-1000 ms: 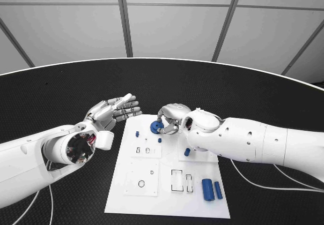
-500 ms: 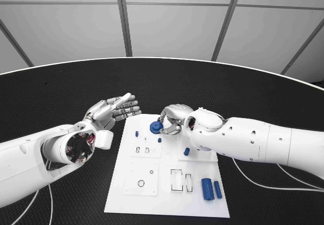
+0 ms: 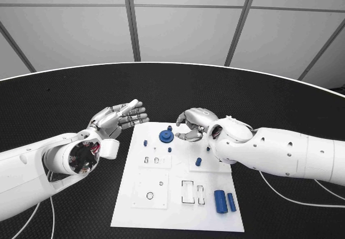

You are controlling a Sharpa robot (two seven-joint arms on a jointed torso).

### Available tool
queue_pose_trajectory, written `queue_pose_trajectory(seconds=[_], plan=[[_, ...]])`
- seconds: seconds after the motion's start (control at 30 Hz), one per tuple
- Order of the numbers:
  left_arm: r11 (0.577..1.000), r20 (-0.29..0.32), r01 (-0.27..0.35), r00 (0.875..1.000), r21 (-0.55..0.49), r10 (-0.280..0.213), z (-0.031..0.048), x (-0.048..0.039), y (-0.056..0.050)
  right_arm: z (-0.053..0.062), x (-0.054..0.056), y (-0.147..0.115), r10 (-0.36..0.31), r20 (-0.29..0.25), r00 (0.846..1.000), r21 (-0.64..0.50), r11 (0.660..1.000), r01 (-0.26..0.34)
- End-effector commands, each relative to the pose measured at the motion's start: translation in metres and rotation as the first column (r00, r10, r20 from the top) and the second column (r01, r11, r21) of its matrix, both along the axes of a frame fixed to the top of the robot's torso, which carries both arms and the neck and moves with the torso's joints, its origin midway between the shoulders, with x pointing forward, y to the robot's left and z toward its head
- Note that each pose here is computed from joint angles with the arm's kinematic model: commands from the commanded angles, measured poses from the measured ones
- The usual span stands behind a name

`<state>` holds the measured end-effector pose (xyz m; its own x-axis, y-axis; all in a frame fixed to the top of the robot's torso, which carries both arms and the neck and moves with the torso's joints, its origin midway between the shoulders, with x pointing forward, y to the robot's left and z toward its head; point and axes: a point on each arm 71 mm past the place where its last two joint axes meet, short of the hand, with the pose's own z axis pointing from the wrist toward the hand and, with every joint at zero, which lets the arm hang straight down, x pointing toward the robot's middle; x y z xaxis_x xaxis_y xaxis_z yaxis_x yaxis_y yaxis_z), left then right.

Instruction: Assemble the parts on the task board

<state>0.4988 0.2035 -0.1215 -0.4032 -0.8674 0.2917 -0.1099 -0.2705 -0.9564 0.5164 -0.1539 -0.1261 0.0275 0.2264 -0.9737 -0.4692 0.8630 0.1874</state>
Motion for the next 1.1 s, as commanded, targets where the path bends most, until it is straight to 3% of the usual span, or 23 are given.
queue_pose_trajectory(seconds=[0.03,0.17,0.37,0.53,0.77,1.1], plan=[[1.000,0.000,-0.001,1.000,0.000,0.001,-0.0002,0.0008,0.000,0.004,-0.008,-0.036,-0.016,-0.011,1.000,0.091,0.996,0.017],[1.000,0.000,-0.002,1.000,0.001,0.002,-0.0006,0.0020,0.000,0.006,-0.013,-0.075,-0.032,-0.043,0.999,0.208,0.977,0.040],[1.000,0.000,-0.002,1.000,0.001,0.002,-0.0011,0.0040,0.000,0.009,-0.018,-0.131,-0.072,-0.037,0.997,0.292,0.953,0.080],[1.000,0.001,-0.004,1.000,0.001,0.004,-0.0018,0.0056,0.001,-0.001,-0.022,-0.162,-0.108,-0.051,0.993,0.302,0.946,0.118],[1.000,-0.001,-0.002,1.000,0.001,0.002,-0.0034,0.0061,0.001,-0.024,-0.021,-0.181,-0.143,-0.086,0.986,0.286,0.944,0.162],[1.000,-0.003,-0.002,1.000,0.001,0.002,-0.0038,0.0059,0.001,-0.046,-0.017,-0.180,-0.169,-0.134,0.976,0.272,0.941,0.200]])
